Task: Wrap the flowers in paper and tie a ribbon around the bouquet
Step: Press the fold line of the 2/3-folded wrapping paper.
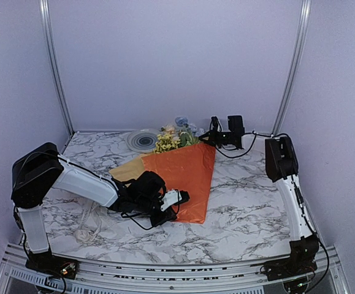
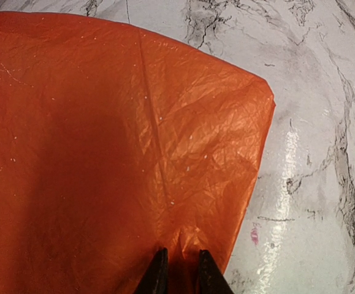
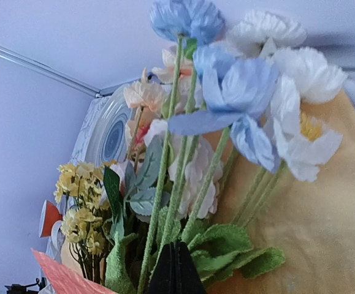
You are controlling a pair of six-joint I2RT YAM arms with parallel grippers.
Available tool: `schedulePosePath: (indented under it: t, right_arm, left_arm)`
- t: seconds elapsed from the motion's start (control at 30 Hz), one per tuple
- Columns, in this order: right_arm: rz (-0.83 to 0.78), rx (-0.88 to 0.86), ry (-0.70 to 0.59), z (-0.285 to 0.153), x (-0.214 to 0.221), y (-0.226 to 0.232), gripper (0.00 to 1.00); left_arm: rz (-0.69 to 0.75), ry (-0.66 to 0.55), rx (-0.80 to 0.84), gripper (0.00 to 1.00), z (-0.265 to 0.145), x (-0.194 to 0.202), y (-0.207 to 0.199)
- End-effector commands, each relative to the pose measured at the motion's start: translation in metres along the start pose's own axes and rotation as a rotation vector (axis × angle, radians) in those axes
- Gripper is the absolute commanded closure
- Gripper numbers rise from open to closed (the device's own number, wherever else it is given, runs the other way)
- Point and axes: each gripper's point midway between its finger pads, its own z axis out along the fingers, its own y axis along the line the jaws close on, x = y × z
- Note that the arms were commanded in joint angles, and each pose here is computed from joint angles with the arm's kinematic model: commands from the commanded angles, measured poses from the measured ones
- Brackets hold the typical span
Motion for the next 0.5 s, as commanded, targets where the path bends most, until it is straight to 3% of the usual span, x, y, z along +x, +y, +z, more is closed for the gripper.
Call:
schedulePosePath:
  t: [0.0, 0.1, 0.2, 0.47]
  right_arm:
    - [-0.091, 0.036, -0.09, -0.03, -0.054, 0.034, 1.0]
    - [-0.172, 0.059, -0.059, -0.044, -0.045, 0.075, 1.0]
    - [-0.233, 0.062, 0.016, -0.05, 0.002, 0.114, 1.0]
    - [-0.168, 0.057, 0.346, -0.069, 0.195, 0.154, 1.0]
  left_arm:
    - [-0.058, 0.28, 0.047, 0.83, 0.009, 0.086, -0.013]
    - [-0.061, 0.275, 0.043, 0.83, 0.008, 0.086, -0.013]
    - [-0.064, 0.268, 0.033, 0.83, 0.008, 0.084, -0.01]
    - [-0.062, 0.25, 0.033, 0.82, 0.006, 0.081, -0.011]
